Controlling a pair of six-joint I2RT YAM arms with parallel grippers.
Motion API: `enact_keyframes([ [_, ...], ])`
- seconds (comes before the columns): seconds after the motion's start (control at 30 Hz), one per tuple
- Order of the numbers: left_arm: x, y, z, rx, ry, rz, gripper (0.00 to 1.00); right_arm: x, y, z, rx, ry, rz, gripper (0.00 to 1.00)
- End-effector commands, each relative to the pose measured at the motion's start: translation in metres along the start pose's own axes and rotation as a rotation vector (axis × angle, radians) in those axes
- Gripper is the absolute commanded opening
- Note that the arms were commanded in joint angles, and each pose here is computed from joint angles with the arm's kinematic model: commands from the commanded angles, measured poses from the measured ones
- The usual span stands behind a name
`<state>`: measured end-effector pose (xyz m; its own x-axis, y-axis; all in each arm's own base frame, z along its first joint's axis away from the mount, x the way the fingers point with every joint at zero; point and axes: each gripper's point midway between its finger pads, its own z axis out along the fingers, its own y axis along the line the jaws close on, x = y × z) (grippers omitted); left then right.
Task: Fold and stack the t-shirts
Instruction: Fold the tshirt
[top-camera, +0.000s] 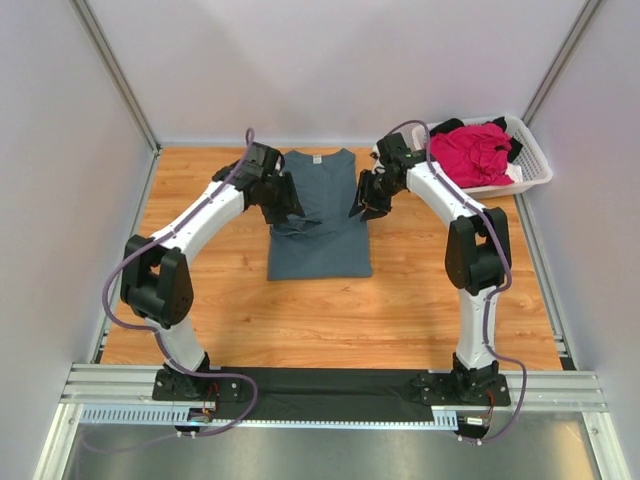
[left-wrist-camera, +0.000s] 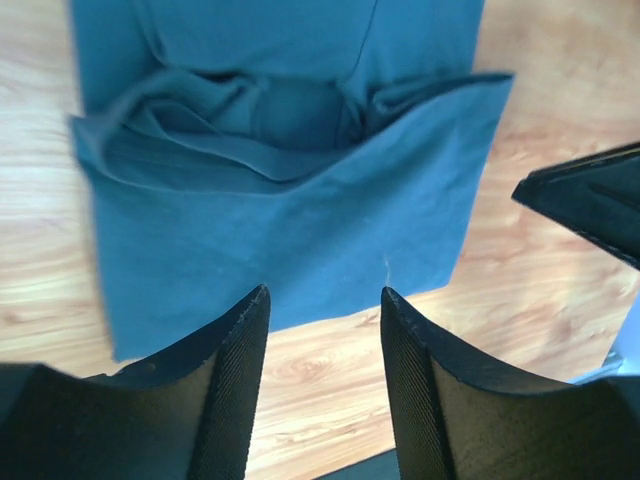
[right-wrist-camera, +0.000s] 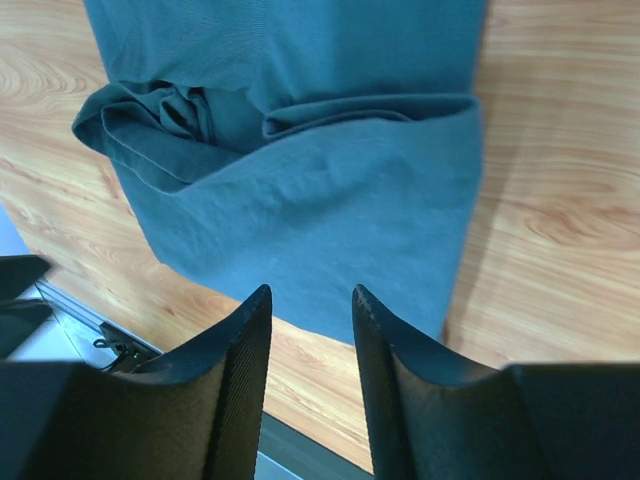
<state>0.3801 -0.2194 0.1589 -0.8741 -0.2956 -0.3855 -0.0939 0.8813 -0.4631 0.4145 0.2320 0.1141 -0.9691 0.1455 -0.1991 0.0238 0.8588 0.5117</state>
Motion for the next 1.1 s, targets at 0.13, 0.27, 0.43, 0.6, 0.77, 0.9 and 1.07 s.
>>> enact_keyframes([
  [0.13, 0.045, -0.007, 0.045, 0.054, 0.100, -0.044, 0.47, -0.009, 0.030, 0.030, -0.091, 0.011, -0.045, 0.32],
  [0.27, 0.048, 0.009, 0.066, -0.018, 0.111, -0.059, 0.35, -0.015, 0.019, 0.044, -0.036, -0.004, -0.041, 0.21],
  [0.43, 0.038, 0.017, 0.090, -0.084, 0.091, -0.093, 0.29, -0.025, 0.011, 0.054, 0.009, -0.001, -0.015, 0.12],
  [0.6, 0.006, 0.028, 0.104, -0.134, 0.017, -0.108, 0.25, -0.034, 0.006, 0.058, 0.036, -0.037, -0.017, 0.10],
  [0.77, -0.029, 0.031, 0.115, -0.140, -0.055, -0.127, 0.23, -0.038, 0.003, 0.057, 0.039, -0.049, -0.013, 0.10],
  [0.9, -0.043, 0.030, 0.126, -0.136, -0.086, -0.122, 0.22, -0.043, -0.002, 0.058, 0.041, -0.058, 0.001, 0.11],
  [1.07, -0.036, 0.044, 0.147, -0.170, -0.050, -0.109, 0.22, -0.052, -0.006, 0.054, 0.056, -0.088, -0.011, 0.13],
])
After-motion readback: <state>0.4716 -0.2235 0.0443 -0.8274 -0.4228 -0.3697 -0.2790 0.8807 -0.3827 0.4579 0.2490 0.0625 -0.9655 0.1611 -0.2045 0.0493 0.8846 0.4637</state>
